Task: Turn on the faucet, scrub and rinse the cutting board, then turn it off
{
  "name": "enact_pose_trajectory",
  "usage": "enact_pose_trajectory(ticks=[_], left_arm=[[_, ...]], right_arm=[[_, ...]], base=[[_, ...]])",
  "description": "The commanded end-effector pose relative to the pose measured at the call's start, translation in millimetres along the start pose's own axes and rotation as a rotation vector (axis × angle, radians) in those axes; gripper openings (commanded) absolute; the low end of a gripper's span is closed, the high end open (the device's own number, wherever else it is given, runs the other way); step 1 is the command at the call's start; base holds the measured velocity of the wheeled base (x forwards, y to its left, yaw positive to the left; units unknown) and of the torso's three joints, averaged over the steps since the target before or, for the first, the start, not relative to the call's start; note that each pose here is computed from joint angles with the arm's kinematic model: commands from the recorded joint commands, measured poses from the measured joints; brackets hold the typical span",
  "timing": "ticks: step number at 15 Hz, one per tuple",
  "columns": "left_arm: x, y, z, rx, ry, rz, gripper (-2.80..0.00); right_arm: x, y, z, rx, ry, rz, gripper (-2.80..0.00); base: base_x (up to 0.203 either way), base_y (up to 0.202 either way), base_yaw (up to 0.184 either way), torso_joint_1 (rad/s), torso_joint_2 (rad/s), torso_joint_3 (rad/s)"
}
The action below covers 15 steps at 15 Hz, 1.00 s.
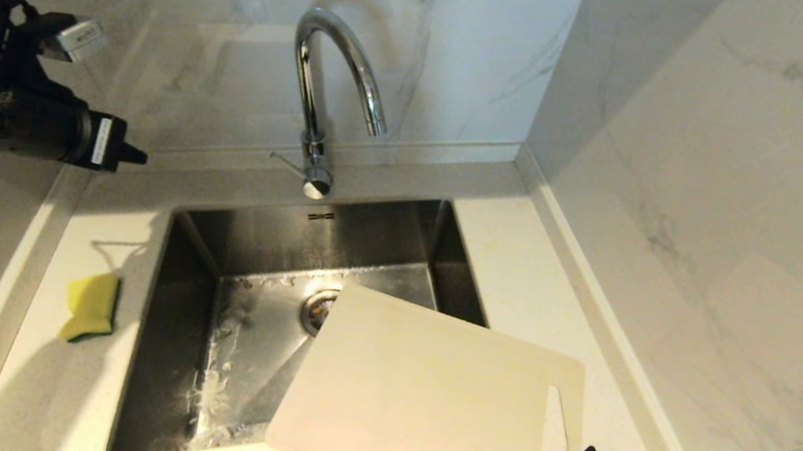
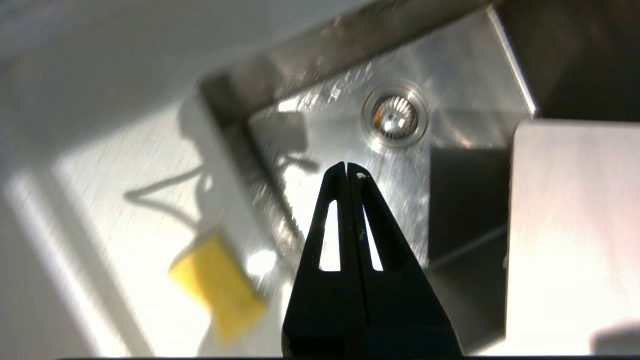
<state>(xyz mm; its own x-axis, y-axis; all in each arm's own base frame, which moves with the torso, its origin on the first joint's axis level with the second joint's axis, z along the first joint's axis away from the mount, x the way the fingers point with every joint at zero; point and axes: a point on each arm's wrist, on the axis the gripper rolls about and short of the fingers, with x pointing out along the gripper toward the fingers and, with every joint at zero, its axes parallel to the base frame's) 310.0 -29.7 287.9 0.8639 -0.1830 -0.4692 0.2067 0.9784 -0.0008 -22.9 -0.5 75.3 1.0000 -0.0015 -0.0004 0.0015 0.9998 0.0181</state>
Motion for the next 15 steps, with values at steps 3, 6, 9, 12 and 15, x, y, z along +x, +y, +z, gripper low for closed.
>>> enact_pose_trajectory(ticks=[3,6,9,12,15], left_arm=[[-69,5.5,-15,-0.015,-0.07,0.057,-2.8],[-114,-3.3,-48,-0.007,-0.114,0.106,-2.8],[-138,-10.9,-106,-0.006,-0.139,0.152,-2.8],[-157,-18.2,-166,-0.005,-0.196,0.177,-2.8],[-163,-21.5,-208,-0.02,-0.203,0.195,-2.8]], right_arm=[[0,0,0,0.0,0.001,0.0,-2.8],[0,0,0,0.0,0.001,0.0,-2.8],[0,0,0,0.0,0.001,0.0,-2.8],[0,0,0,0.0,0.001,0.0,-2.8],[0,0,0,0.0,0.001,0.0,-2.8]], base=[[0.0,0.0,0.0,0.0,0.0,0.0],[0.0,0.0,0.0,0.0,0.0,0.0],[0.0,0.0,0.0,0.0,0.0,0.0],[0.0,0.0,0.0,0.0,0.0,0.0],[0.0,0.0,0.0,0.0,0.0,0.0]])
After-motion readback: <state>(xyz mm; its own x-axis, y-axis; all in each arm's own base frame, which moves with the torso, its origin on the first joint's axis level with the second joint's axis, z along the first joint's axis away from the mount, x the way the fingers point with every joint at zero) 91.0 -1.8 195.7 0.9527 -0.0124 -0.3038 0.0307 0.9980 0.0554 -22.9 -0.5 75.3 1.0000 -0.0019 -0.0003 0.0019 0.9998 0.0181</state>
